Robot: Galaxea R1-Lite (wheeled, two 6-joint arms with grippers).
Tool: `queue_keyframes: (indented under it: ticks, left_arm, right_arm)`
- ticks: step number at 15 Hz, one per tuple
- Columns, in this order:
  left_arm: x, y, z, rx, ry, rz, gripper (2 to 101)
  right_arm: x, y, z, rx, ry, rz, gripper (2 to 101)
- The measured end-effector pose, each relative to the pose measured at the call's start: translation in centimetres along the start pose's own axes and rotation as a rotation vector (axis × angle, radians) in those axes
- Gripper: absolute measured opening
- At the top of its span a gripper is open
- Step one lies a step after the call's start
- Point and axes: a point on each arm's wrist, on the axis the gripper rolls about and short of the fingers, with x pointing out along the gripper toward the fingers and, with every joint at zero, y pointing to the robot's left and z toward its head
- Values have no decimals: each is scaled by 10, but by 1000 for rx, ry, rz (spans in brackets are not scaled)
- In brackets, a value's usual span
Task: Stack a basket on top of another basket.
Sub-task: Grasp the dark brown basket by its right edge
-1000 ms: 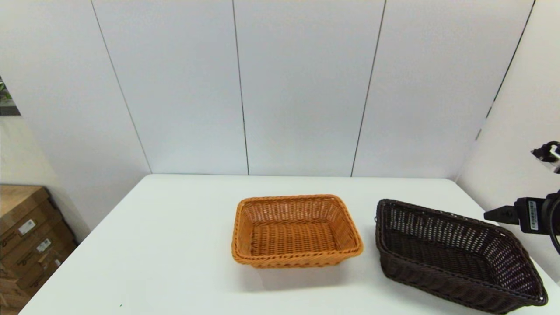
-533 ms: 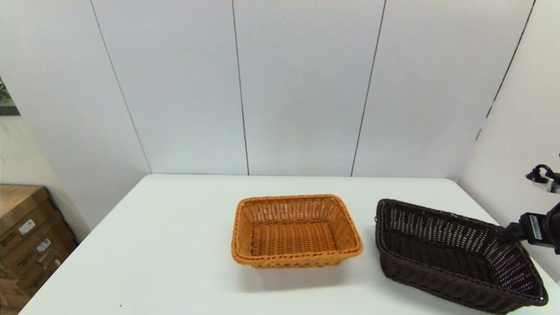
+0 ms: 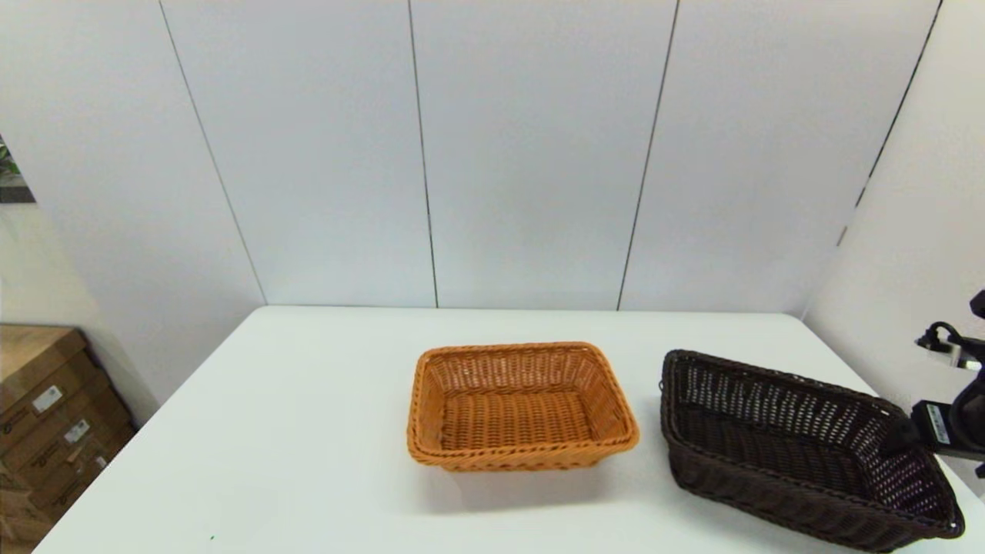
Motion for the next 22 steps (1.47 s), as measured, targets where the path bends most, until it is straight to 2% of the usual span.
queue_keyframes:
  ticks: [14, 17, 19, 21, 22]
  left_arm:
    - [0, 0, 0, 0, 0, 0, 978]
    - [0, 0, 0, 0, 0, 1, 978]
    - [0, 0, 0, 0, 0, 0, 978]
    - [0, 0, 0, 0, 0, 1, 978]
    - [0, 0, 0, 0, 0, 1, 978]
  right_arm:
    - [72, -1, 21, -15, 168, 31, 977]
    - [79, -2, 22, -11, 178, 30, 687]
    - [79, -3, 24, -2, 175, 24, 545]
    - [78, -4, 26, 0, 167, 23, 444]
    - [77, -5, 27, 1, 164, 27, 349]
